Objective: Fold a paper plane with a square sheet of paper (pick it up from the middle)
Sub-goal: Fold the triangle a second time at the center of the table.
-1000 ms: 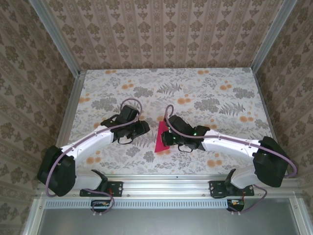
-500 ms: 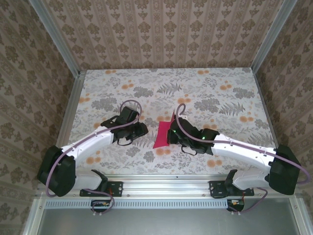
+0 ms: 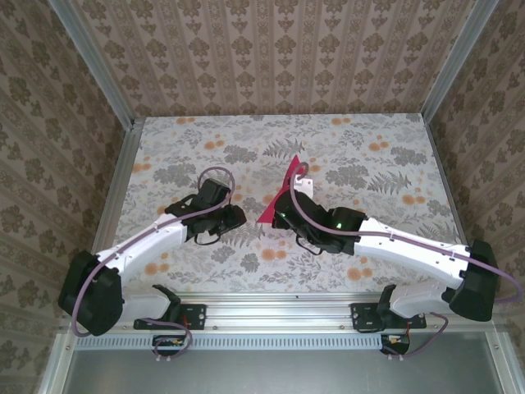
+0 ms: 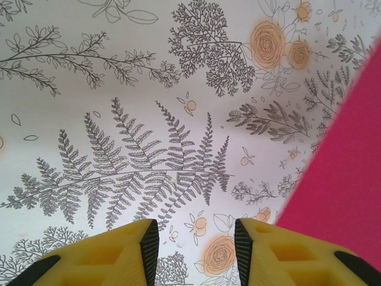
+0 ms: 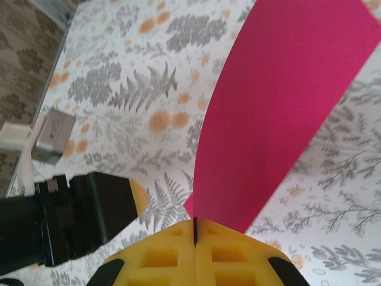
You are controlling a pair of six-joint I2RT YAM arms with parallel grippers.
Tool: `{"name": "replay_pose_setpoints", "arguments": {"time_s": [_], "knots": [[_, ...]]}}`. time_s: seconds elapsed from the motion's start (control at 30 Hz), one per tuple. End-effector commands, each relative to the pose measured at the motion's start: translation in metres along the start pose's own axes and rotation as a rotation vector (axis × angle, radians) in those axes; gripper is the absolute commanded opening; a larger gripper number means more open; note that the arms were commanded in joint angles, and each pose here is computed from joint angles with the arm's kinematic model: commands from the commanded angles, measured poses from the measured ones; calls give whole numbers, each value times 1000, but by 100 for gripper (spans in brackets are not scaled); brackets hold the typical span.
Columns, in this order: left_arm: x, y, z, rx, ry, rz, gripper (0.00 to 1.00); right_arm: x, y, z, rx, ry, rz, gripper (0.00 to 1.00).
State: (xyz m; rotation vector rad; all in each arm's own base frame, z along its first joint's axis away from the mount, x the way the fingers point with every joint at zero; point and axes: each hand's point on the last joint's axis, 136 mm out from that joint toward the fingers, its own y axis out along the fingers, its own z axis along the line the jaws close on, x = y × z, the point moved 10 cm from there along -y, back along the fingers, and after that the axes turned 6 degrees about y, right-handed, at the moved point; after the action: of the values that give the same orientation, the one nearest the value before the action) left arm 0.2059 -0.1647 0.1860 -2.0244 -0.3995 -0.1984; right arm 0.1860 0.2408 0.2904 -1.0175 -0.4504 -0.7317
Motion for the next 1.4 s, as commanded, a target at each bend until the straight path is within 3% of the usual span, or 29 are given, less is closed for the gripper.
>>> {"name": "replay_pose_setpoints", "arguments": {"time_s": [0.0,0.23,0.53,0.9,1.17,1.37], "knots": [[1,-7,2,22,13,-18,41,0,-1,-10,-75,-39,-16,4],[2,-11,2,29,17,-30,41,-39,36,-22,-65,97,76,4],[-4,-7,8,23,4,-16,39,-89,74,-16,-38,15,336,4],[-17,19,13,-52,-27,90,16,-100,89,-5,15,-17,423,5],[-25,44,1,-109,8,196,11,-106,95,-12,43,-24,464,5],[-37,64,1,-47,27,259,7,-111,101,-20,88,-6,510,5]]}}
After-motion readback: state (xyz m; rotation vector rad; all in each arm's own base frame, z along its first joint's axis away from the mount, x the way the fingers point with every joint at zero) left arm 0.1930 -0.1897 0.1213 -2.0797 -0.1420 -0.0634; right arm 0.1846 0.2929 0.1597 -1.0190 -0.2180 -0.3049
